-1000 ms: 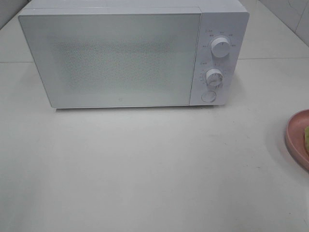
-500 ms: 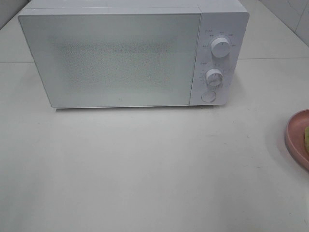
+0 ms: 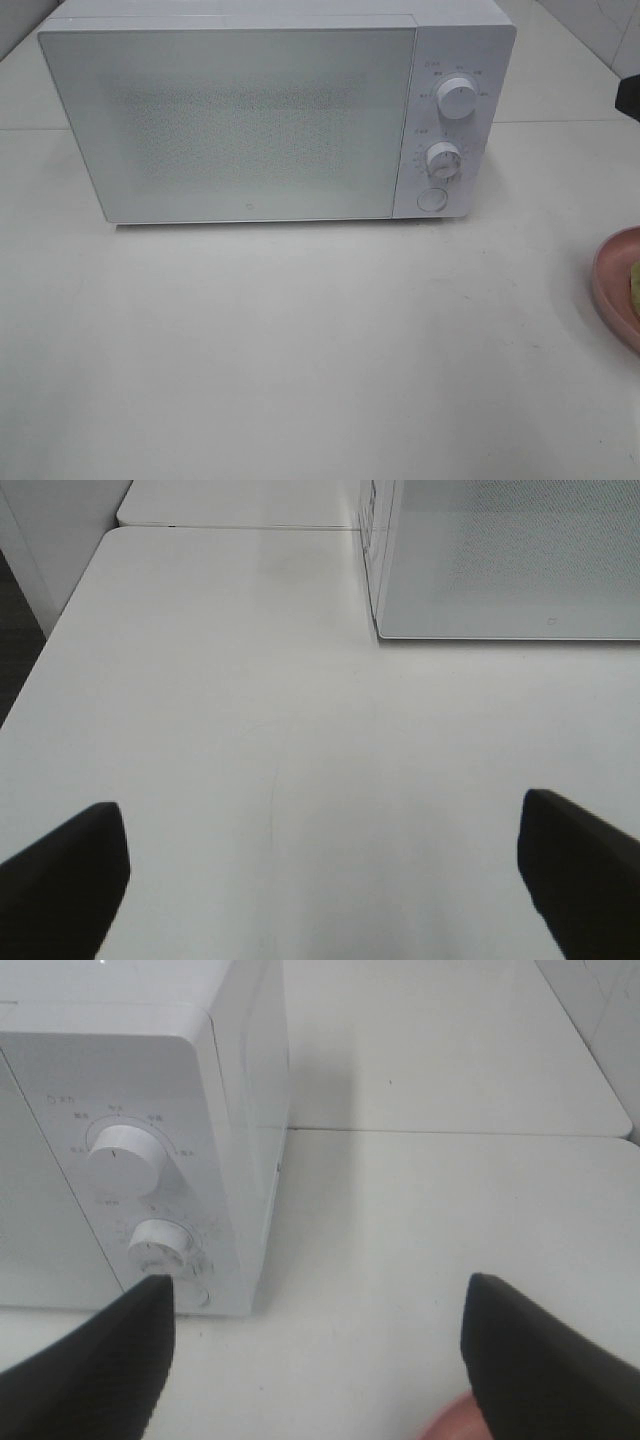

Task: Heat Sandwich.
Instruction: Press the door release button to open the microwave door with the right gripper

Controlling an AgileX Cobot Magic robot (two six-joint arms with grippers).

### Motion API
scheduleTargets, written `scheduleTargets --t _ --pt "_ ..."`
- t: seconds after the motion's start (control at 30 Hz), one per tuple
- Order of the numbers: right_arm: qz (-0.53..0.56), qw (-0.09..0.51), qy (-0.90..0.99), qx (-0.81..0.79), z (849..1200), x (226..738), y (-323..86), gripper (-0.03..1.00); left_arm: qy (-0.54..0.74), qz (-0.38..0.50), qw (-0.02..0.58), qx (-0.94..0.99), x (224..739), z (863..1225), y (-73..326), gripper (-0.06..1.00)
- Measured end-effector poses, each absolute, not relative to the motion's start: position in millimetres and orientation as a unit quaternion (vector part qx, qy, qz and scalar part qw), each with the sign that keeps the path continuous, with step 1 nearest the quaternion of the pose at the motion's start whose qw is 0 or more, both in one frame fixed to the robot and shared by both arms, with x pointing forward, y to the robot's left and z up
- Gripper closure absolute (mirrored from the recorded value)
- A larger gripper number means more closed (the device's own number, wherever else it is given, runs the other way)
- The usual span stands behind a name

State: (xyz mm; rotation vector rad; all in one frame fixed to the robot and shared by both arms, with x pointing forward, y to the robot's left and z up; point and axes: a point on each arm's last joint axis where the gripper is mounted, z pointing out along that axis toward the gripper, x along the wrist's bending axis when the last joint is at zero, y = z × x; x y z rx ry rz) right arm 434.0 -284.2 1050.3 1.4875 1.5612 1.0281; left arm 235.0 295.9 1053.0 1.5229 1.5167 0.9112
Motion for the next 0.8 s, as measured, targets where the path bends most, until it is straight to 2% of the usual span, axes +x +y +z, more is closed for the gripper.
scheduleTargets --t 0.2,0.47,0.8 --pt "0.448 0.385 0.593 0.547 1022.1 444.8 -279.1 0.21 0.598 0.359 0.393 0.6 235.0 1053.0 295.9 -0.05" --pt "0.459 0.399 0.585 0.537 988.2 451.2 -278.9 0.21 0.598 0.359 0.393 0.6 235.0 1053.0 295.9 -0.05" --pt "0.481 0.409 0.563 0.533 957.6 437.6 -276.5 0.21 0.598 0.359 0.393 0.6 235.0 1053.0 295.9 -0.05"
